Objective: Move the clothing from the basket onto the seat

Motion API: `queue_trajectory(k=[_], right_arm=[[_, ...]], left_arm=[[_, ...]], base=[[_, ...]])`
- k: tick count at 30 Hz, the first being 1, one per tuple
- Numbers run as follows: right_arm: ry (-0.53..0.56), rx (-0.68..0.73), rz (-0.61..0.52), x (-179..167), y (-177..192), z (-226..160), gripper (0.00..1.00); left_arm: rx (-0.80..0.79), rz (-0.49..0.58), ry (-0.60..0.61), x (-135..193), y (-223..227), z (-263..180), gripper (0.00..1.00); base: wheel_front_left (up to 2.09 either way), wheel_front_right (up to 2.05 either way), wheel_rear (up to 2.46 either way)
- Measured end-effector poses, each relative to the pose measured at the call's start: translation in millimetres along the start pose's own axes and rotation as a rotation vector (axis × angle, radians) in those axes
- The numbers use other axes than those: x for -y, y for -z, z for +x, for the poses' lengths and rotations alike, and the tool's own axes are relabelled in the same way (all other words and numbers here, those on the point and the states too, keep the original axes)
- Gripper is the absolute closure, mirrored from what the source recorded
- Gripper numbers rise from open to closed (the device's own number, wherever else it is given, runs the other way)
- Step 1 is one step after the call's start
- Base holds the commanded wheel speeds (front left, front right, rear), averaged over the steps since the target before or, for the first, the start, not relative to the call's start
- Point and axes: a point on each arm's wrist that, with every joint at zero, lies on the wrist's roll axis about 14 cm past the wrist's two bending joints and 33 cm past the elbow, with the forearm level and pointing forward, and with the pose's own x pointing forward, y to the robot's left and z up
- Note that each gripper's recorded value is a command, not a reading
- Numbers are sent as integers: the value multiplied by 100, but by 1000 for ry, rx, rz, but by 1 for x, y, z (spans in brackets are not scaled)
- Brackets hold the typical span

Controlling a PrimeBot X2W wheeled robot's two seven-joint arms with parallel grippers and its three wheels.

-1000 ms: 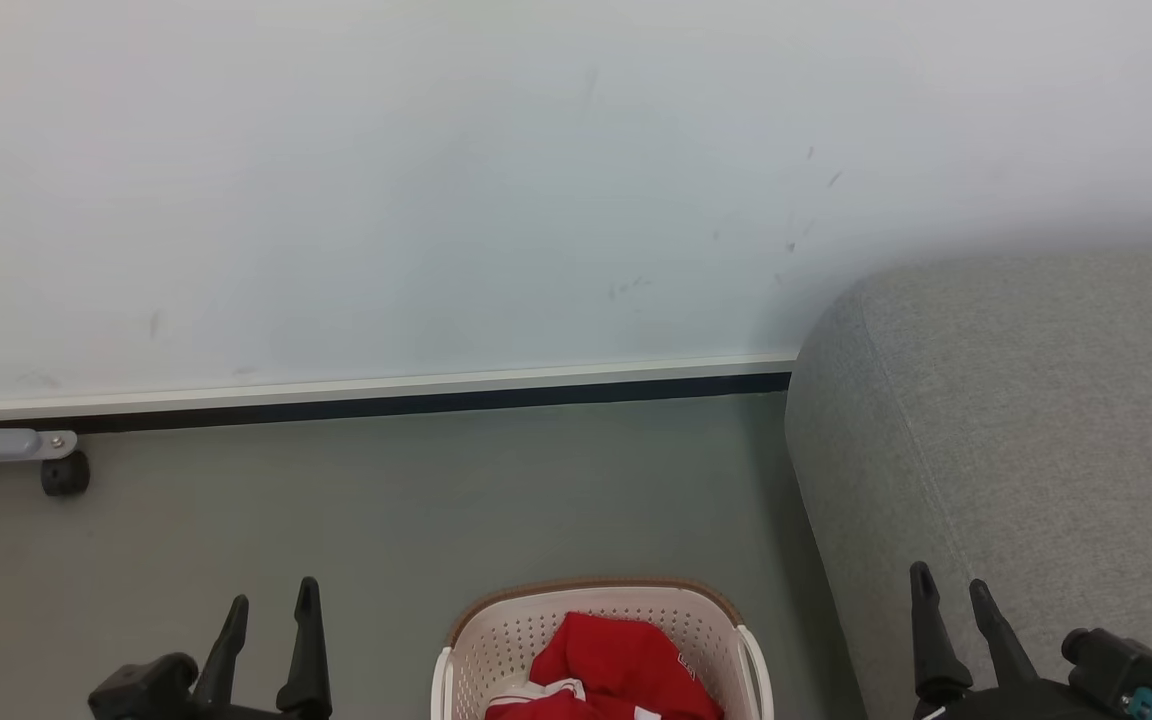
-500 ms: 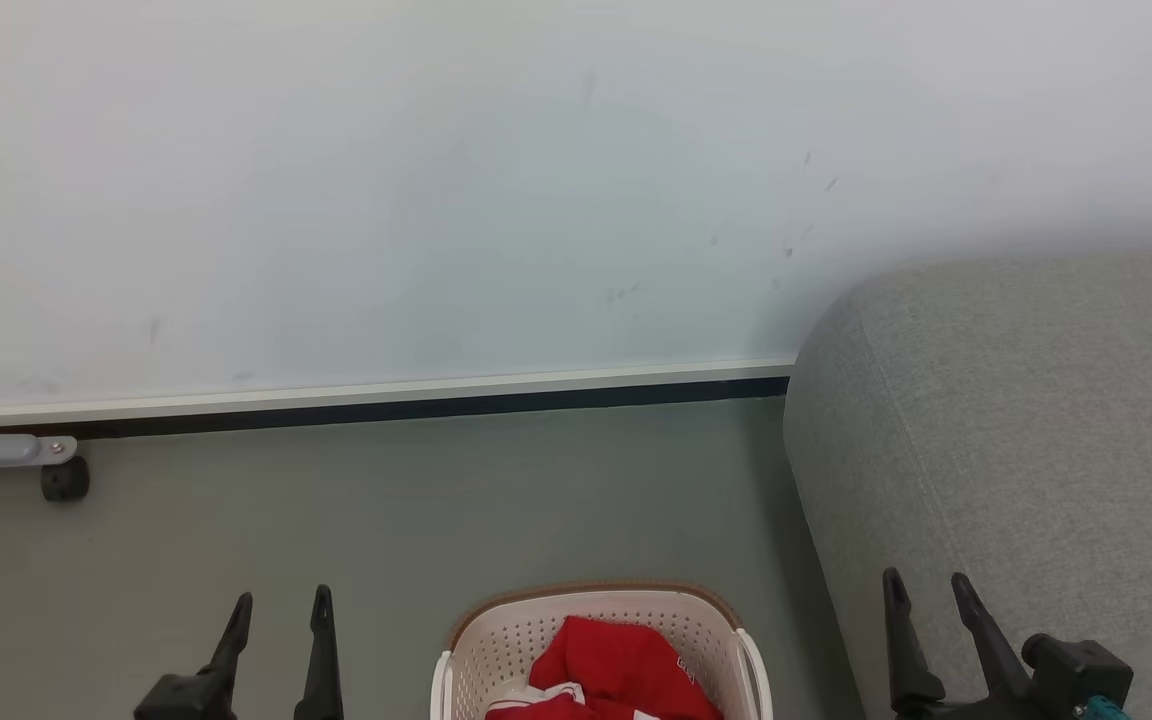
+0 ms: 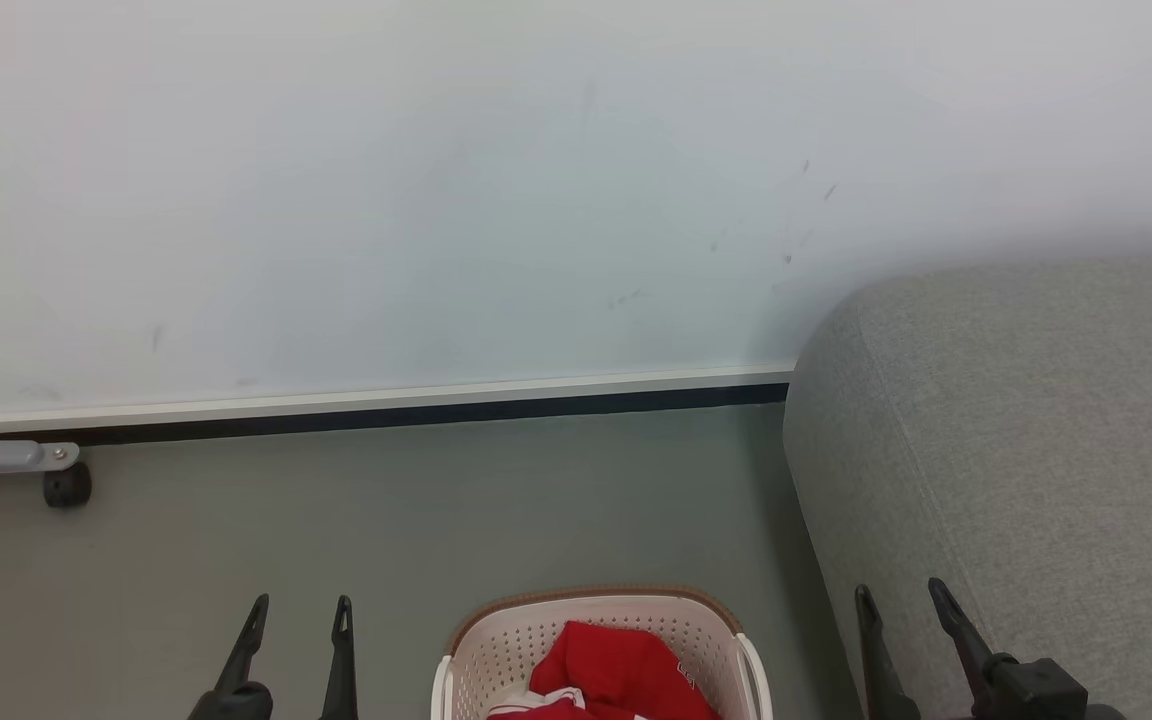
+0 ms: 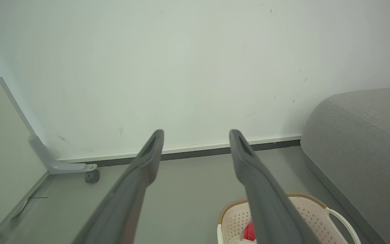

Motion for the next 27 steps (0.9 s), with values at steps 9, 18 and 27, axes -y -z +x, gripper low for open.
queue_trajectory(k=[9, 18, 27], right_arm=[[3, 1, -1, 1, 0, -1, 0], [2, 0, -2, 1, 0, -2, 0], [-1, -21, -2, 1, 7, -5, 0]], left_arm=[[-3, -2, -1, 0, 1, -1, 0], [-20, -5, 0, -1, 7, -6, 0], [-26, -3, 1, -1, 9, -6, 0]], base=[[0, 0, 0], [0, 0, 0], [0, 0, 0]])
